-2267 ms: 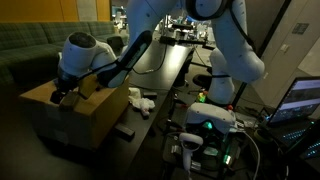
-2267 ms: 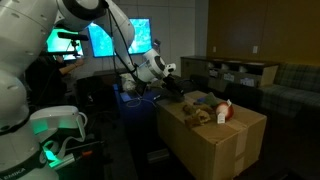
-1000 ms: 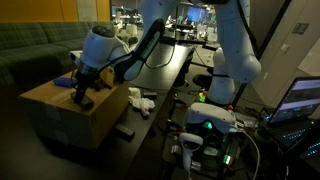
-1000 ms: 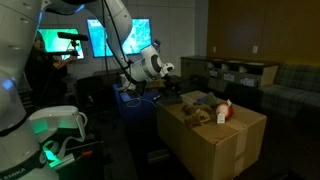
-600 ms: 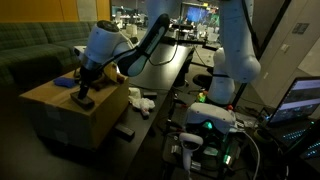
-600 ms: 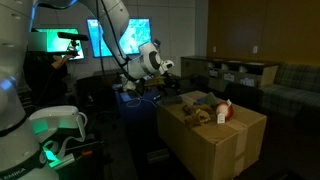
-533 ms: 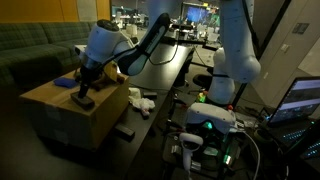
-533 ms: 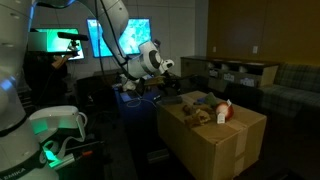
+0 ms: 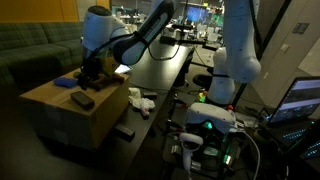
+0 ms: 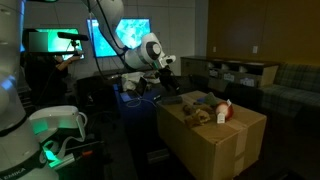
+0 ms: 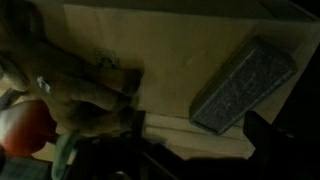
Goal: Put the white towel on the table, then the moose on the box, then the duster on the table, then the turnip plushie on the box, then the plastic on the table, then the blue sponge on the box, then the duster from the box to the table, lastly, the other duster from the table to the box
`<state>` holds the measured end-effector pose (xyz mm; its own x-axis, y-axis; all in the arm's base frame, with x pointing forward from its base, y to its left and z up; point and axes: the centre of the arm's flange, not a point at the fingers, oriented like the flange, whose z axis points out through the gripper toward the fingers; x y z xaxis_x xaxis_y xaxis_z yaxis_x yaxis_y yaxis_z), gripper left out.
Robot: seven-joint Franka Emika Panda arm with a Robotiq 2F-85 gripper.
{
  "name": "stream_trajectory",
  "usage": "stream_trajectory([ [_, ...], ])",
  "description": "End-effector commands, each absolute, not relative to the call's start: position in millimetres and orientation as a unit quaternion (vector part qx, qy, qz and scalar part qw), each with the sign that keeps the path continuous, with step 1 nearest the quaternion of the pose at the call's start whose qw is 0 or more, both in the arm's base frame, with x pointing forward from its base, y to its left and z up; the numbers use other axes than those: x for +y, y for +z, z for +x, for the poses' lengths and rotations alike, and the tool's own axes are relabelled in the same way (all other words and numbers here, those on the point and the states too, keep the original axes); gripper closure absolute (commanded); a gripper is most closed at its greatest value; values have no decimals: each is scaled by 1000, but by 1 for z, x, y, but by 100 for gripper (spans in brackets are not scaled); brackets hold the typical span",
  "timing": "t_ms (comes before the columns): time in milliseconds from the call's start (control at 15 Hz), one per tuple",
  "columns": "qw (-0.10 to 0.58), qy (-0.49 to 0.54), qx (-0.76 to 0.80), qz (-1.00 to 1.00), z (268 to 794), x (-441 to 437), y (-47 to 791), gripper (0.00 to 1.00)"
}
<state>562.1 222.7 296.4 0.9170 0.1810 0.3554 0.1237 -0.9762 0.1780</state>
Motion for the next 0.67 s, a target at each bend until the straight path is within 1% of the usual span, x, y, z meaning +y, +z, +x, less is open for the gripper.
stream_trajectory([
  [0,79,177,11,981,569,236,301,0],
  [600,15,154,-30,987,586,268,285,0],
])
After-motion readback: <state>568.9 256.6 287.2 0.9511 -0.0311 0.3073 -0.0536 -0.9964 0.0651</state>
